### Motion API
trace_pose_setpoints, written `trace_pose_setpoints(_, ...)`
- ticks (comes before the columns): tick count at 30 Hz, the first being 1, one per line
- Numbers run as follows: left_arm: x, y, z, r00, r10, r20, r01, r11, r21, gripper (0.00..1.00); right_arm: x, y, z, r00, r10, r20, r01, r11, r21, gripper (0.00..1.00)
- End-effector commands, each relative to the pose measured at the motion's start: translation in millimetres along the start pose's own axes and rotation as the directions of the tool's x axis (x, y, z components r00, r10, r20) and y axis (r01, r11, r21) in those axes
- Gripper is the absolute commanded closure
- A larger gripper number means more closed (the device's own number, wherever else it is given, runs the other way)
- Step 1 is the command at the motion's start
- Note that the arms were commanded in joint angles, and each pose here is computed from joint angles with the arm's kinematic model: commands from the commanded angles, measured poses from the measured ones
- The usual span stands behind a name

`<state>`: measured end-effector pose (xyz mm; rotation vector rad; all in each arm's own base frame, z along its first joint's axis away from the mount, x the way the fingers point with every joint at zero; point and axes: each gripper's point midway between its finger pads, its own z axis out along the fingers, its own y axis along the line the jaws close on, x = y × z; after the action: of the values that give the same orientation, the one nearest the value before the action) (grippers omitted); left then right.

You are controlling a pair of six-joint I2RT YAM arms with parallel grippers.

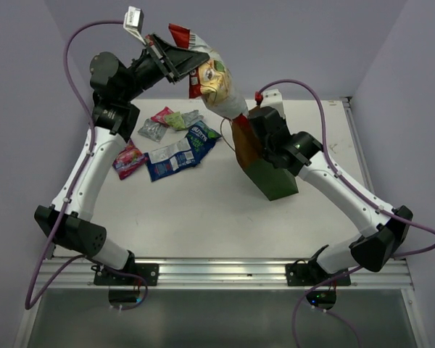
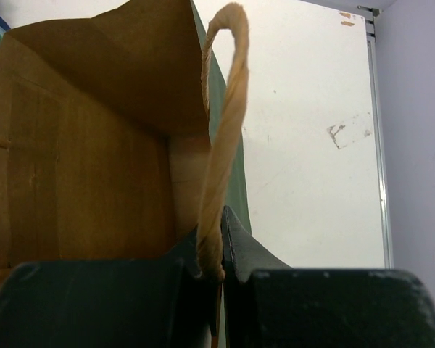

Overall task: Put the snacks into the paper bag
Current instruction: Place the snack in the paper bag.

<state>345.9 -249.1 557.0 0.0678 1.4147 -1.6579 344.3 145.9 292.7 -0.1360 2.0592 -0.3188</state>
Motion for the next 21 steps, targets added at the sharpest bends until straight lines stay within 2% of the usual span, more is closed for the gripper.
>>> trace_pose_setpoints(1,-4.1,-42.7,9.4,0.993,0.114,0.03,-0.117,0.985,0.126,1.0,-12.5,0.2,-7.8,0.998,0.063,0.024,-0.062,0.998,-0.018,1.0)
trace_pose_setpoints(9,29.0,-24.3,24.2,0.99,0.119,-0.077,-0.107,0.985,0.135,1.0,-13.4,4.2,-9.0,0.997,0.077,0.027,-0.076,0.996,-0.048,1.0)
trace_pose_setpoints(21,75.7,5.1,7.3,0.968,0.096,-0.232,-0.072,0.991,0.11,1.0,-9.6,10.3,-7.9,0.996,0.088,0.02,-0.087,0.994,-0.072,1.0)
